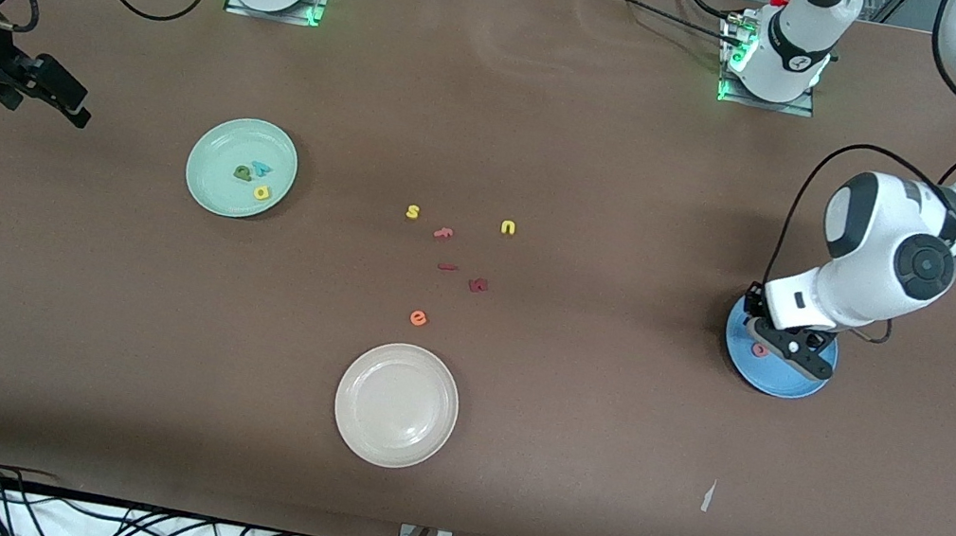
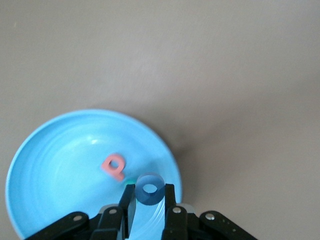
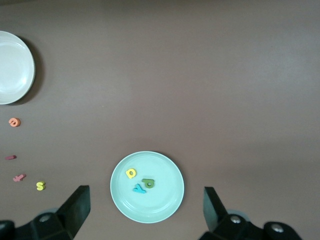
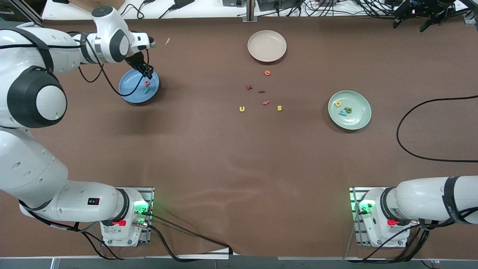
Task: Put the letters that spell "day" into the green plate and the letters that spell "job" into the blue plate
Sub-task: 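Drop the o on the blue plate and raise the left gripper away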
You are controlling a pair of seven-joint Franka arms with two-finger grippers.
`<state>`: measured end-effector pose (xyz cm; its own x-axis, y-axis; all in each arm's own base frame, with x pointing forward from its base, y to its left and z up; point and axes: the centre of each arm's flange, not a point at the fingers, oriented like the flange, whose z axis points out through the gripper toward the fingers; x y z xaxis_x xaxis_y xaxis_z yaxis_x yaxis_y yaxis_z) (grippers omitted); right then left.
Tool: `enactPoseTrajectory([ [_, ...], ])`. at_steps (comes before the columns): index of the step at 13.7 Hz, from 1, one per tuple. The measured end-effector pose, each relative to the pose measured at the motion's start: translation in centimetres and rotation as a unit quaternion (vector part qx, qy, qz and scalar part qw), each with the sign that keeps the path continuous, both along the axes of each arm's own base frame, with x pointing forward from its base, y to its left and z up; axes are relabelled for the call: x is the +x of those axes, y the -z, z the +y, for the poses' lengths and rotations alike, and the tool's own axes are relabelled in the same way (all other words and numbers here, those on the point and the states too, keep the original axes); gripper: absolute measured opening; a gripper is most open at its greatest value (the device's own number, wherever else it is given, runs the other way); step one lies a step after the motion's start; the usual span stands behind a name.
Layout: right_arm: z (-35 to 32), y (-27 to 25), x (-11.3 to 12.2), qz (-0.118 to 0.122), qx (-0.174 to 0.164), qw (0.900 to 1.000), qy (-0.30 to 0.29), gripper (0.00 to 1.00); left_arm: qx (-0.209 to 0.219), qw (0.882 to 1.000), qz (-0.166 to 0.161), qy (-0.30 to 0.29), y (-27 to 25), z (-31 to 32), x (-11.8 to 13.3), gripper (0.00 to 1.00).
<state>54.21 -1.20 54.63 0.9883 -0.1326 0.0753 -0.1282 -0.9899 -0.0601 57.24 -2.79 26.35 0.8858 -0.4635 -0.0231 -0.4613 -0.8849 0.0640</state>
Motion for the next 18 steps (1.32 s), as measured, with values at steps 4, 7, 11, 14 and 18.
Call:
enactPoseTrajectory([
  [4, 0.2, 1.7, 0.7, 0.015, -0.010, 1.000, -0.005, 1.00, 0.002, 1.000, -0.012, -0.018, -1.6, 3.1, -0.4, 0.61],
  [7, 0.5, 1.6, 0.7, 0.014, -0.011, 1.000, -0.009, 1.00, 0.002, 1.000, -0.021, -0.021, -3.4, 3.5, -1.8, 0.92],
  [11, 0.6, 0.6, 0.9, 0.008, -0.013, 1.000, -0.012, 1.00, 0.003, 0.999, -0.045, -0.029, -7.1, 4.3, -3.7, 1.00],
  [14, 0.6, -0.1, 0.5, 0.017, -0.014, 0.999, -0.025, 1.00, 0.000, 0.998, -0.055, -0.025, -14.6, 4.1, -4.4, 1.00],
  [18, 0.5, -1.0, -0.7, 0.037, -0.014, 0.999, -0.036, 1.00, -0.005, 0.999, -0.032, -0.022, -25.3, 4.2, -4.8, 1.00],
])
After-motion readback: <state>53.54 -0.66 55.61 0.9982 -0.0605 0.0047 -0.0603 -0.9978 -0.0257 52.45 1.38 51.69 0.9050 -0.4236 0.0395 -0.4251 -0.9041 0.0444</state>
